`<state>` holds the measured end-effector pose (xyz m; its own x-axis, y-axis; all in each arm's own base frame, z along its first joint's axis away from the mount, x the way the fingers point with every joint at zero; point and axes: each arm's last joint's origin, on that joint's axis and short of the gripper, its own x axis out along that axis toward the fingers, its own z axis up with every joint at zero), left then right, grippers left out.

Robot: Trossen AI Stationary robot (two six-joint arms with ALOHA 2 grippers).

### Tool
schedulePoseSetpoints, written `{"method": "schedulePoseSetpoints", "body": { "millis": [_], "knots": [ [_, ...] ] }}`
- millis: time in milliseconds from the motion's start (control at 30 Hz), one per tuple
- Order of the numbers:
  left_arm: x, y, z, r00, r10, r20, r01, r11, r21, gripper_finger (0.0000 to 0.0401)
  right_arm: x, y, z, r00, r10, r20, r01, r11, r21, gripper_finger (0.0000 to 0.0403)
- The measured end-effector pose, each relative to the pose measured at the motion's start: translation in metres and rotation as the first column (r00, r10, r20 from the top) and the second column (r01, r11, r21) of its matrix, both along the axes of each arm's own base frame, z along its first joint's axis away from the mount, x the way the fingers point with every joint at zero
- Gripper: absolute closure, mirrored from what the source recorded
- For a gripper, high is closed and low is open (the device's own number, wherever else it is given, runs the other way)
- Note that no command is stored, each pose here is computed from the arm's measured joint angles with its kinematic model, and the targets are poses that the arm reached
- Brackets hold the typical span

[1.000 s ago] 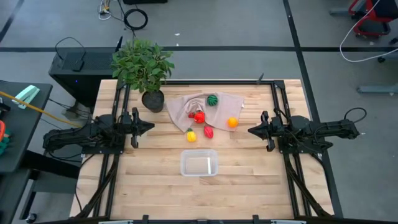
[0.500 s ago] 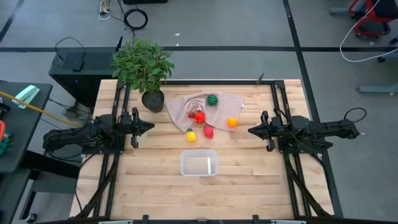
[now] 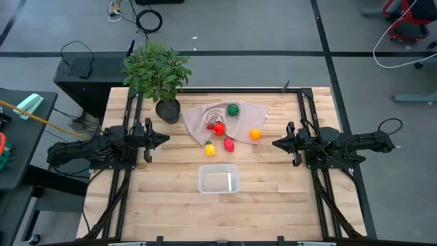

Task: Pick and placing Produce into tupperware

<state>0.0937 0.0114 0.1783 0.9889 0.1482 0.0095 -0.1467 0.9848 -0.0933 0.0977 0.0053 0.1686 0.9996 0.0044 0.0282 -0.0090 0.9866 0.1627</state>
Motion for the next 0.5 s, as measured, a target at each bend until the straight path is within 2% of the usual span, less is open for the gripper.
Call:
{"method": "schedulePoseSetpoints", "body": {
  "millis": [500],
  "knots": [
    [0.0000, 0.0000, 0.0001, 1.000, 0.000, 0.001, 0.000, 1.000, 0.000, 0.0366, 0.0000, 0.0000, 0.0000, 1.000, 0.000, 0.000, 0.000, 1.000, 0.000, 0.0386]
  ]
}}
